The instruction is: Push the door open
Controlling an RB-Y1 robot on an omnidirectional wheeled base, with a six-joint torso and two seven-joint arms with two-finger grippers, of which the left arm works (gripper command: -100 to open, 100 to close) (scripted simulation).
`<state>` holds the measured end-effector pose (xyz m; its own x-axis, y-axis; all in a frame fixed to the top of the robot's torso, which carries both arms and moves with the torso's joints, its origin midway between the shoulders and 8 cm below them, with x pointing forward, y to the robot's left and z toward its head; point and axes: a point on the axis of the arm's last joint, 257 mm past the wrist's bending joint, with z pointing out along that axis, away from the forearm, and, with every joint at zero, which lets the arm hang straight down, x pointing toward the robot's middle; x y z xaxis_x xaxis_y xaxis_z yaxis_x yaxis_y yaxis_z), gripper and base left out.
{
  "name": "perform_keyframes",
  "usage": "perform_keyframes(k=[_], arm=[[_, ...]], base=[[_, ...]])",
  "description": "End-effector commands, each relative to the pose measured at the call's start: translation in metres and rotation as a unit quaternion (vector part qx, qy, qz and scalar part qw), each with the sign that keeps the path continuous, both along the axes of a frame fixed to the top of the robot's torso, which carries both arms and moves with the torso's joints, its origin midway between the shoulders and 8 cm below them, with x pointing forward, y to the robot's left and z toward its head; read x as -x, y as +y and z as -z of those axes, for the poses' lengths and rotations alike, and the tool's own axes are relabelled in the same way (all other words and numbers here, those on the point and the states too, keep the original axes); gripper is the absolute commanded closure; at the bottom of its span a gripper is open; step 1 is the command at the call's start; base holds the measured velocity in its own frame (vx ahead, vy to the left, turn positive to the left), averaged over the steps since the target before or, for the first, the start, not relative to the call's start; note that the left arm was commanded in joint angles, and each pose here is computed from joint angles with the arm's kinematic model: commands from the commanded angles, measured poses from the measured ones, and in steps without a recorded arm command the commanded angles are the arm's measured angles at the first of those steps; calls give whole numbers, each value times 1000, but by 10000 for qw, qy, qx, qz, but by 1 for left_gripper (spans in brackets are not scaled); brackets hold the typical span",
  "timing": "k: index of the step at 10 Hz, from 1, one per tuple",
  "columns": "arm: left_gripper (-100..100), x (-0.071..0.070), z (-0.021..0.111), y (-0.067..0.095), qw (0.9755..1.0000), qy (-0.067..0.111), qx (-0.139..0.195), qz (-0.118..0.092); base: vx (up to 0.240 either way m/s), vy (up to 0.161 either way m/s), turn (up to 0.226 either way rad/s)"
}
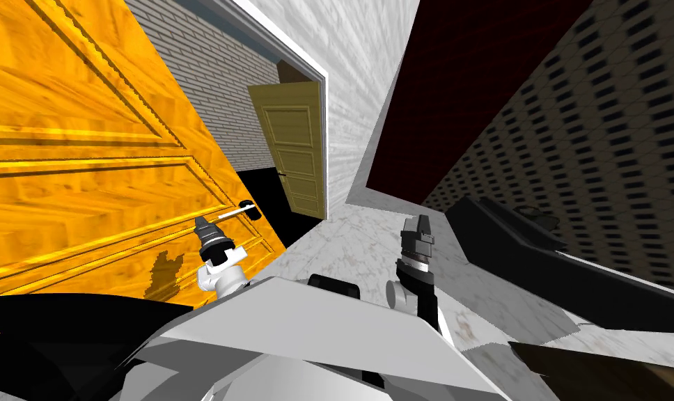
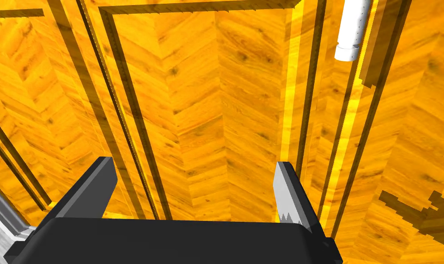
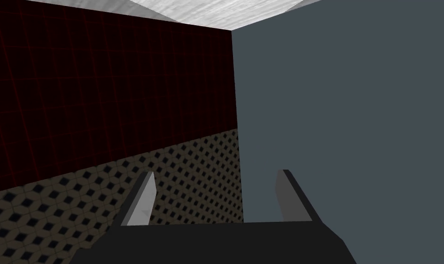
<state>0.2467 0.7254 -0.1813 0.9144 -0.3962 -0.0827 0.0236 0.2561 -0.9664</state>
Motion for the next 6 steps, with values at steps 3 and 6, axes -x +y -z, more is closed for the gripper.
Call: perform_keyframes(k=[3,6], arm=[[-100,14,27,8,9992,14,321,-252],[-100,26,55,11,9968,18,646,-468]], base=[[3,66,-191],[-6,73,-215]])
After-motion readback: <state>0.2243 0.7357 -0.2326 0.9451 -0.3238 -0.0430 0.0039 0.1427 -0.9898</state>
